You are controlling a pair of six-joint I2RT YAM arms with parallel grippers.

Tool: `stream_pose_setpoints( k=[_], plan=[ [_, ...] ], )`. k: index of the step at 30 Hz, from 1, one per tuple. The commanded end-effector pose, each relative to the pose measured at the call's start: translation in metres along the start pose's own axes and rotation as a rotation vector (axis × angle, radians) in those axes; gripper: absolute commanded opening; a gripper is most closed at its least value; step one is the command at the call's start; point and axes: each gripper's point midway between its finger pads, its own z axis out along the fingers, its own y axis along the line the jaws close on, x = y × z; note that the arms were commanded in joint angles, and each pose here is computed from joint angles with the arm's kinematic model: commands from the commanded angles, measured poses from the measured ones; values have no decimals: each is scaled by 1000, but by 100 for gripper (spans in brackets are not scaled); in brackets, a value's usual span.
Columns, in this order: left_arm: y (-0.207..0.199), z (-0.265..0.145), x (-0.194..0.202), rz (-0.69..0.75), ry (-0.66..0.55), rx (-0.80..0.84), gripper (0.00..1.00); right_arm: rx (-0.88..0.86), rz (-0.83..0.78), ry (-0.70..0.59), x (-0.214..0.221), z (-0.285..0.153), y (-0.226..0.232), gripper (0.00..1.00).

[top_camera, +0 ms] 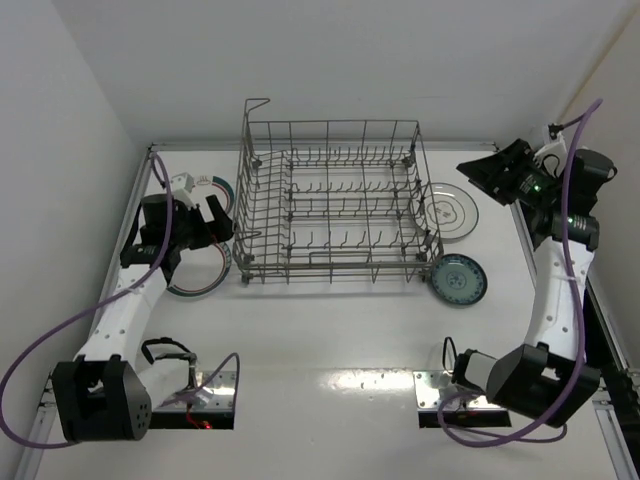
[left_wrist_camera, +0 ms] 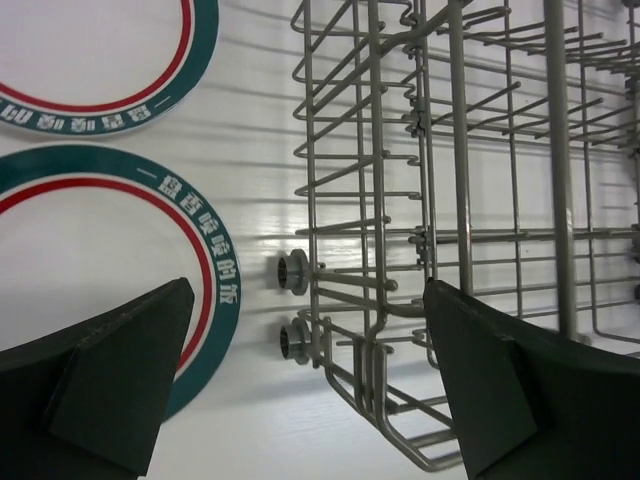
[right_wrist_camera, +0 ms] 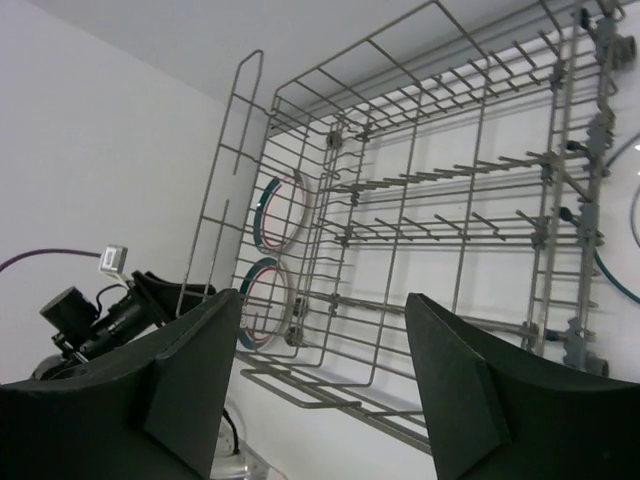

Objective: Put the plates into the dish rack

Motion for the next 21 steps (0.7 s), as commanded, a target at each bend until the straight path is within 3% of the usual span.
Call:
stream_pose_setpoints(
  k=[1, 4, 6, 11, 17, 21],
  plan=[
    [-23, 15, -14, 75, -26, 116, 100, 59, 57, 4, -6, 1, -27, 64],
    [-27, 29, -4, 75, 8, 159, 100, 102, 185, 59, 7, 1, -65, 74],
    [-45, 31, 2, 92, 42, 255, 100, 182, 302, 97, 18, -5, -108, 74],
    [-45, 41, 6, 81, 78, 268, 100, 331, 391, 54, 25, -19, -167, 74],
    [-50, 47, 20, 52, 147, 317, 100, 500, 386, 114, 37, -8, -228, 75],
    [-34, 51, 16, 46, 140, 214, 100, 605, 378, 225, 55, 7, -269, 75]
  ],
)
